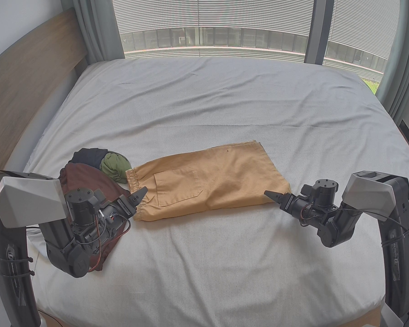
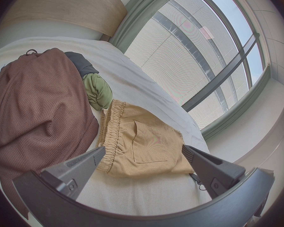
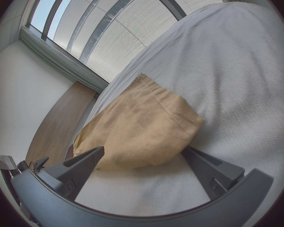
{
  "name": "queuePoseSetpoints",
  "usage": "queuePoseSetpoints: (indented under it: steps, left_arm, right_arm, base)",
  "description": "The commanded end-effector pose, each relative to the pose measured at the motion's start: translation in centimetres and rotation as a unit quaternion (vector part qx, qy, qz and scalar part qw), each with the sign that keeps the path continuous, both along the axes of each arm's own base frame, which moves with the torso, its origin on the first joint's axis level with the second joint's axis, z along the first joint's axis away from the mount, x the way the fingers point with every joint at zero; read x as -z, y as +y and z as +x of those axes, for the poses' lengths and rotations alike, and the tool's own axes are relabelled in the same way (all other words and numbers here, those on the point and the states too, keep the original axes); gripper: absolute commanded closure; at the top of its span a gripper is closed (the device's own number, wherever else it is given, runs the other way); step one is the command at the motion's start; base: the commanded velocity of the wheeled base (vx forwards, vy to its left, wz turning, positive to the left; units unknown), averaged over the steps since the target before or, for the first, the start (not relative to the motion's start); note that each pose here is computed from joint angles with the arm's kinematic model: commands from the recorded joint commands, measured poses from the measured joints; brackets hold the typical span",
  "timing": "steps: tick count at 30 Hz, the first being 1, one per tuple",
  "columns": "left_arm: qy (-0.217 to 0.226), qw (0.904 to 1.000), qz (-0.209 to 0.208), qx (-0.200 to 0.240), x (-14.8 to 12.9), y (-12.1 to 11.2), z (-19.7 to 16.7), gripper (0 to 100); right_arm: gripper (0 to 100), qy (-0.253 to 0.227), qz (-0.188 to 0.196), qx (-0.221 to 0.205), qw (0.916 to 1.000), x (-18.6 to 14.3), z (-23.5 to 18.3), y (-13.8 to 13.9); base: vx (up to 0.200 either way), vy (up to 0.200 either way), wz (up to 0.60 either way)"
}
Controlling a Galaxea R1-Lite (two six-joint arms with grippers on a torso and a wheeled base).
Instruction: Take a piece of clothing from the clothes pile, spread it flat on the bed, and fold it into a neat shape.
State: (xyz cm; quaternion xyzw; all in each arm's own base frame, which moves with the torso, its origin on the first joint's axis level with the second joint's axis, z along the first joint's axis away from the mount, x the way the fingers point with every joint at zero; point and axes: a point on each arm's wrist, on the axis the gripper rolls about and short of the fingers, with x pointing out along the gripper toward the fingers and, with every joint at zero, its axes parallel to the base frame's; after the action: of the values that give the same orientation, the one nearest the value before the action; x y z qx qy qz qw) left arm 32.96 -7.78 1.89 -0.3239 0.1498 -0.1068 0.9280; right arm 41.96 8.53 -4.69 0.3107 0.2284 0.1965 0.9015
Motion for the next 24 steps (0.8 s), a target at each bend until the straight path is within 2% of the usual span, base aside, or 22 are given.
queuePoseSetpoints:
  steps: [1, 8, 11, 17, 24]
  left_arm:
    - [0.002, 1.0, 0.0, -0.001, 0.2, 0.0, 0.1, 0]
    - [0.0, 1.0, -0.001, -0.004, 0.1, 0.2, 0.2, 0]
    - [0.0, 1.0, -0.001, -0.004, 0.1, 0.2, 0.2, 0]
    - [0.001, 1.0, -0.001, -0.004, 0.1, 0.3, 0.2, 0]
    - [0.001, 1.0, -0.002, -0.003, 0.1, 0.2, 0.2, 0]
  right_arm:
    - [0, 0.013, 0.003, -0.004, 0.9999, 2.1, 1.4, 1.6]
    - [0, 0.001, -0.002, 0.012, 0.9999, 1.8, 4.2, 3.5]
    - [0, -0.002, 0.01, 0.016, 0.9998, 1.5, 5.0, 4.5]
    - [0, 0.007, 0.037, 0.009, 0.9992, 1.0, 5.1, 6.2]
    - [0, 0.006, 0.039, 0.007, 0.9992, 1.0, 5.1, 6.3]
  base:
    - [0.0, 0.0, 0.0]
    - [0.0, 0.0, 0.0]
    - [0.0, 0.0, 0.0]
    - [0.0, 0.0, 0.0]
    - [0.0, 0.0, 0.0]
